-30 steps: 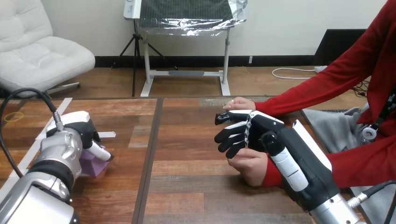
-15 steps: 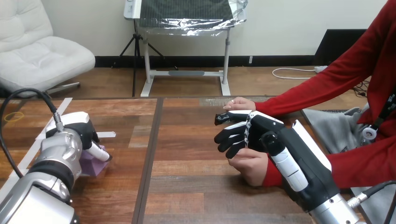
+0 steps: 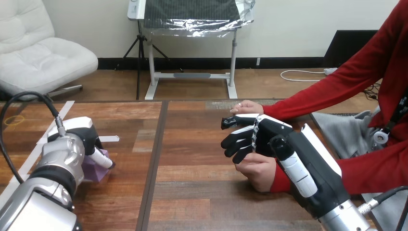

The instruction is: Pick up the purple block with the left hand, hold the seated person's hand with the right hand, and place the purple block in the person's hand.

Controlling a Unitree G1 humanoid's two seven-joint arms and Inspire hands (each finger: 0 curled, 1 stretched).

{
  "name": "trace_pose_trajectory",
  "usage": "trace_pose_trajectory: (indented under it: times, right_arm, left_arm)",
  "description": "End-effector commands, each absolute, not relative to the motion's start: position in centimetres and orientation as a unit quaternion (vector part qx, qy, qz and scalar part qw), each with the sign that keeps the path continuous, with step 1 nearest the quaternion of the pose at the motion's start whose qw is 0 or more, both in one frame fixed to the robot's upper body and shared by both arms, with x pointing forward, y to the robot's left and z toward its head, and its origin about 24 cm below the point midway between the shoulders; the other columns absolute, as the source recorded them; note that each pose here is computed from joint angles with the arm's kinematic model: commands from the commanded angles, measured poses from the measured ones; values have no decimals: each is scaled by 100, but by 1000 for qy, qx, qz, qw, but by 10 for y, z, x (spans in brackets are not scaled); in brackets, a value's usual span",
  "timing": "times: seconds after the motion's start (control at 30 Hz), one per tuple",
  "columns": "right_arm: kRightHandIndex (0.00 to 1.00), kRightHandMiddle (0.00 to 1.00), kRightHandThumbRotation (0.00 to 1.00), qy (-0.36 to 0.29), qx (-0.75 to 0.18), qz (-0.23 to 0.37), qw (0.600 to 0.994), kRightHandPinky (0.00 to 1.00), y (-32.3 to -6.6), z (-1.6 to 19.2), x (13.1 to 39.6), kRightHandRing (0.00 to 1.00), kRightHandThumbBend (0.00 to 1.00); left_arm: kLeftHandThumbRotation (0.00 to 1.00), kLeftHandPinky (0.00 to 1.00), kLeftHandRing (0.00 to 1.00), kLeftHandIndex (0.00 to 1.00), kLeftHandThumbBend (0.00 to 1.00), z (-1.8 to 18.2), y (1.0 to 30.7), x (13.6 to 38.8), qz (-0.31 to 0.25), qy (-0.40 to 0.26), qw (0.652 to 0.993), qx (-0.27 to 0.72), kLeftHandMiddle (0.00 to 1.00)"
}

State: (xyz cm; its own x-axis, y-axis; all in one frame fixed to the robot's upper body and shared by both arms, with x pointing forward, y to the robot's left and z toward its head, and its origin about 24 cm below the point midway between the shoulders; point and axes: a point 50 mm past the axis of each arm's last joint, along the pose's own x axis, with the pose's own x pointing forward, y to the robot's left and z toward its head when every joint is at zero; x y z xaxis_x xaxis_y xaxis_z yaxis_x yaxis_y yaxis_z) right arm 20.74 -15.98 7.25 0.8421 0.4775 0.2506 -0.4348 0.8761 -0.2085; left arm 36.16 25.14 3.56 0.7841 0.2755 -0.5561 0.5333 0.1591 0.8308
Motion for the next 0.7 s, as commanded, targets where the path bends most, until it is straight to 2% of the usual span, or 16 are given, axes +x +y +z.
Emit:
trace_pose_trajectory:
  times: [0.0,0.2,0.37,0.67]
  right_arm:
    - [71,62,99,-190,-82,236,950,50,-161,88,214,58,80]
    - [71,62,100,-189,-84,235,950,49,-161,88,214,58,80]
    - [71,62,100,-190,-85,236,949,49,-161,89,214,57,80]
    - [70,61,100,-191,-85,237,949,49,-160,89,214,57,80]
  left_arm:
    - [29,70,76,70,52,61,254,374,-74,291,688,660,76]
    - [32,69,75,70,50,62,255,375,-70,298,685,661,76]
    - [32,63,72,72,51,62,256,375,-64,301,688,657,75]
    - [34,60,73,75,53,64,256,375,-58,308,693,650,77]
